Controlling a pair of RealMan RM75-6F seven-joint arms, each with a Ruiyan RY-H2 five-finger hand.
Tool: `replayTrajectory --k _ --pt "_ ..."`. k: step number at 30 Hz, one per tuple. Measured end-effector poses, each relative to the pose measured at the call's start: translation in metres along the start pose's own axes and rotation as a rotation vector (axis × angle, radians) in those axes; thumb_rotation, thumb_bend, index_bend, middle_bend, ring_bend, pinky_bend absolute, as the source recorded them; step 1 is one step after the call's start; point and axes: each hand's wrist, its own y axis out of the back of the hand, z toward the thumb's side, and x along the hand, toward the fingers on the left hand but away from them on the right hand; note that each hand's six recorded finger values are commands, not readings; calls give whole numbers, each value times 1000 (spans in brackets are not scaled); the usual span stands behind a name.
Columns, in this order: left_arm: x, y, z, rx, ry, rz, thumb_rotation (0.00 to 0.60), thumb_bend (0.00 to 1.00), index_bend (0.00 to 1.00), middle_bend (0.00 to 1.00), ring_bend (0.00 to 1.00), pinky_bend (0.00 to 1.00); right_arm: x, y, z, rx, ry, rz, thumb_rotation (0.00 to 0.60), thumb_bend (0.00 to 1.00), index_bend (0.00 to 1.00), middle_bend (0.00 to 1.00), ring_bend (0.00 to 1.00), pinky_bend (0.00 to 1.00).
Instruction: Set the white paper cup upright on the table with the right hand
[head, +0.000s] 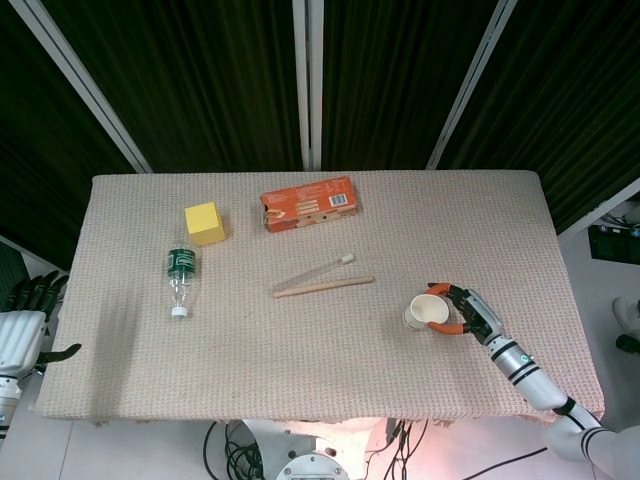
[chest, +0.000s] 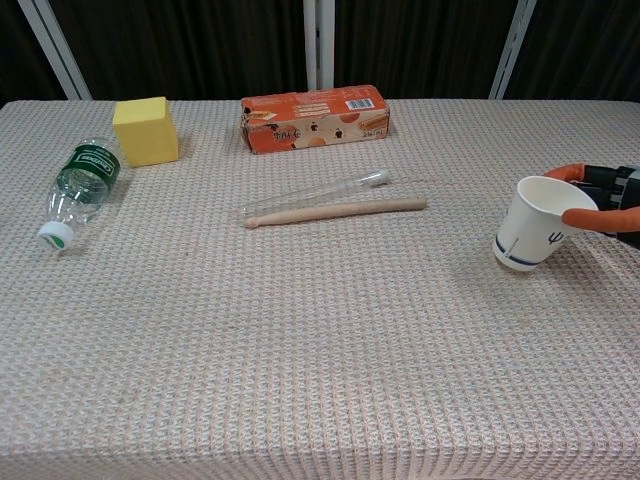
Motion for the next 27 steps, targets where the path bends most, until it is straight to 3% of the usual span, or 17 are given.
replayTrajectory --k 6,18,27 --pt "0 0 0 -3 -2 -2 600 33 0 0 0 0 -1 -2 0 12 -7 -3 600 104 447 456 55 0" --pt "1 -1 0 -3 -5 -13 600 33 0 0 0 0 1 -5 3 17 -11 38 600 57 123 158 0 0" --pt "1 0 0 1 -7 -2 600 34 0 0 0 0 8 0 18 81 70 22 600 38 4 77 0 0"
